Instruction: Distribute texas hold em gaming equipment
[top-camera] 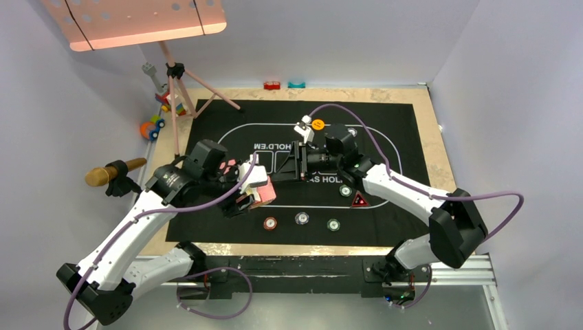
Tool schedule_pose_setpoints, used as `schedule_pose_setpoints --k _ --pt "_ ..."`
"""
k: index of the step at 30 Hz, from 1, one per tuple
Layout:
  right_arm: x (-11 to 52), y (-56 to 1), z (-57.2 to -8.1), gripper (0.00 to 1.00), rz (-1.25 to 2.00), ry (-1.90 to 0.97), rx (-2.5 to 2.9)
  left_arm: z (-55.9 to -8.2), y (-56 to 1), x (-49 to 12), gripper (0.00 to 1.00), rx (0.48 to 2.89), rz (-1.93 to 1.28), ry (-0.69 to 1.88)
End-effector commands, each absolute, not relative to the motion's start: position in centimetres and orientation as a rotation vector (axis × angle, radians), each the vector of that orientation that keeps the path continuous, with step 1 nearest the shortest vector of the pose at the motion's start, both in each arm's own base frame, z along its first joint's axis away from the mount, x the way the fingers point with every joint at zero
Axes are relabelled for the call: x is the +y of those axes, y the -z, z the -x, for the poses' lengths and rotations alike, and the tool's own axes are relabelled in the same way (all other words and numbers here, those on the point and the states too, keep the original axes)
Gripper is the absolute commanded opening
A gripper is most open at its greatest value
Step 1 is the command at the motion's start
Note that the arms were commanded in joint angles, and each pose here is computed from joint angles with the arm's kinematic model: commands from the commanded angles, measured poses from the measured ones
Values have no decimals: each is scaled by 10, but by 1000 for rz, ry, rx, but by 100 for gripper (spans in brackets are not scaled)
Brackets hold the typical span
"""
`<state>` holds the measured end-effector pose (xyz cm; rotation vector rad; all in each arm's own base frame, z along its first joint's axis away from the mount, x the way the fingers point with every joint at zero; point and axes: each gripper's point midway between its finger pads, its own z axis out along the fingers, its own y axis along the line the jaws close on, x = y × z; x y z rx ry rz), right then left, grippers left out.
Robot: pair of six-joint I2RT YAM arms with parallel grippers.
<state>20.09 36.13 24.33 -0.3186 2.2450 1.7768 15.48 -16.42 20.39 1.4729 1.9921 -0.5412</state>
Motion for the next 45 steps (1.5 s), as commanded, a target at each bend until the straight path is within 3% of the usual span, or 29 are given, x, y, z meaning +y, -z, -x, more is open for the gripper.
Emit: schedule_pose_setpoints --k 1,3,5,11,16,22,27,34,39,45 --pt "359 -254 -195 54 373 -1783 2195 -155 -212 -175 0 1964 -1417 616" --pt "361 -260 -195 65 382 -1788 2176 -156 -211 -177 0 1974 -1414 628" --pt "367 -263 -192 71 407 -1790 2164 -156 -211 -178 0 1983 -1408 635" --pt "390 -244 -179 74 474 -1780 2239 -160 -216 -181 0 1982 -1396 638" --pt "390 -234 -174 62 463 -1796 2267 -159 -219 -181 0 1982 -1381 649" --pt "378 -233 -175 38 432 -1765 2277 -158 -222 -183 0 1975 -1364 670" --pt "367 -234 -179 28 409 -1746 2270 -155 -224 -183 0 1969 -1363 682" --pt "359 -233 -181 22 397 -1722 2274 -151 -226 -186 0 1967 -1353 719" --pt "352 -227 -183 9 384 -1693 2294 -153 -228 -187 0 1964 -1347 719" --pt "344 -230 -187 7 376 -1644 2291 -152 -229 -188 0 1965 -1326 736"
